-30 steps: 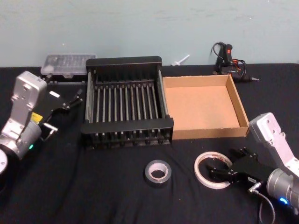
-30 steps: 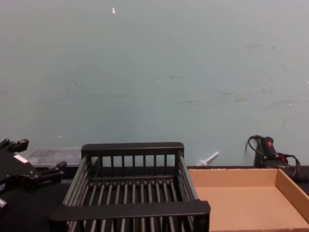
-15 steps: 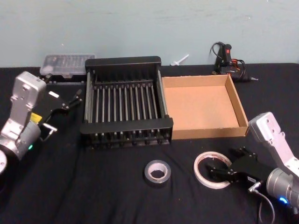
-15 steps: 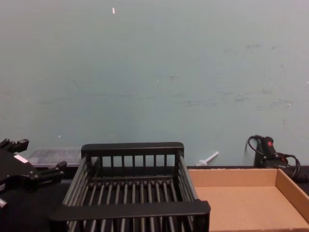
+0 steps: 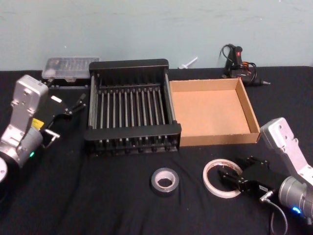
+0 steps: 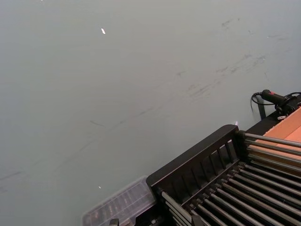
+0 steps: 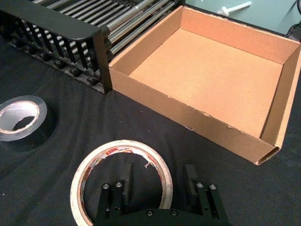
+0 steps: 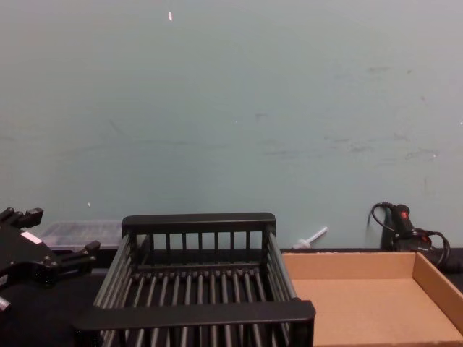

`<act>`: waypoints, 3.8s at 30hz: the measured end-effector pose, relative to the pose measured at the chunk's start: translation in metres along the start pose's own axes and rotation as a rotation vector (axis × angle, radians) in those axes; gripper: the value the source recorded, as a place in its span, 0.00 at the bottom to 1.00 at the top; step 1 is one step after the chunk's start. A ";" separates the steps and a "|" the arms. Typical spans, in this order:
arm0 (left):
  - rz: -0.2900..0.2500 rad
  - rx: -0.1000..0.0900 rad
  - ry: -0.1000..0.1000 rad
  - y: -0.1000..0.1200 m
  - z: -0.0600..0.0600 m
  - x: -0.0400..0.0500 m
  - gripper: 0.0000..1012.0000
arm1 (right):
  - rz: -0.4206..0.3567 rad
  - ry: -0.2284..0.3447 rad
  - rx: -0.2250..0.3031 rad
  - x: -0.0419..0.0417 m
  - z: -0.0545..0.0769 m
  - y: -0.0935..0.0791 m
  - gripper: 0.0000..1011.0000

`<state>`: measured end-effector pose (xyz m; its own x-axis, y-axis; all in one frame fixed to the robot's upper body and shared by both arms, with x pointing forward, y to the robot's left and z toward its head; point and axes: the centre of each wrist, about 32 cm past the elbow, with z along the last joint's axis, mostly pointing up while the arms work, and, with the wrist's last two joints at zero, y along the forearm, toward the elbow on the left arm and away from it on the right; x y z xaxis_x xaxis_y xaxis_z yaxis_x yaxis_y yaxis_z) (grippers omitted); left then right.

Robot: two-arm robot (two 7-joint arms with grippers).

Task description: Pick up the white tape and place it into the black box , Pick up the silver tape and place it into the brown box.

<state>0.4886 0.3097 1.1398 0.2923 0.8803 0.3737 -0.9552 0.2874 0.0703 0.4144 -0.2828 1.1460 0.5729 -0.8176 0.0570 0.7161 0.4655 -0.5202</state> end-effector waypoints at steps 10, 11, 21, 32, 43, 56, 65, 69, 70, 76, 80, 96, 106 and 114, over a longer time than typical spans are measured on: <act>0.000 0.000 0.000 0.000 0.000 0.0000 0.99 | -0.001 0.001 0.000 0.0000 0.000 0.000 0.41; 0.000 0.000 0.000 0.000 0.000 0.0000 0.99 | -0.001 0.001 0.000 0.0000 0.000 0.000 0.37; 0.000 0.000 0.000 0.000 0.000 0.0000 0.99 | -0.001 0.001 0.000 0.0000 0.000 0.000 0.09; 0.000 0.000 0.000 0.000 0.000 0.0000 0.99 | 0.000 0.001 0.001 0.0002 0.000 0.000 0.09; 0.000 0.000 0.000 0.000 0.000 0.0000 0.99 | 0.005 -0.008 0.059 0.0075 0.007 -0.007 0.09; 0.000 0.000 0.000 0.000 0.000 0.0000 0.99 | -0.052 -0.051 0.136 0.0272 0.031 -0.008 0.09; 0.000 0.000 0.000 0.000 0.000 0.0000 0.99 | -0.118 -0.092 0.168 0.0470 0.056 0.010 0.09; 0.000 0.000 0.000 0.000 0.000 0.0000 0.99 | -0.131 -0.110 0.189 0.0525 0.068 0.021 0.09; 0.000 0.000 0.000 0.000 0.000 0.0000 0.99 | -0.131 -0.116 0.198 0.0542 0.073 0.026 0.09; 0.000 0.000 0.000 0.000 0.000 0.0000 0.99 | -0.121 -0.138 0.230 0.0565 0.091 0.043 0.09; 0.000 0.000 0.000 0.000 0.000 0.0000 0.99 | -0.106 -0.153 0.251 0.0556 0.102 0.055 0.09; 0.000 0.000 0.000 0.000 0.000 0.0000 0.99 | -0.040 -0.237 0.398 0.0389 0.141 0.115 0.09; 0.000 0.000 0.000 0.000 0.000 0.0000 0.99 | -0.002 -0.309 0.460 0.0221 0.145 0.152 0.09; 0.000 0.000 0.000 0.000 0.000 0.0000 0.99 | 0.014 -0.346 0.476 0.0091 0.141 0.173 0.09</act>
<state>0.4886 0.3097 1.1398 0.2922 0.8803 0.3737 -0.9553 0.2872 0.0703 0.5999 -0.1619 1.1766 0.6233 -0.6894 0.3690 0.7618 0.6419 -0.0875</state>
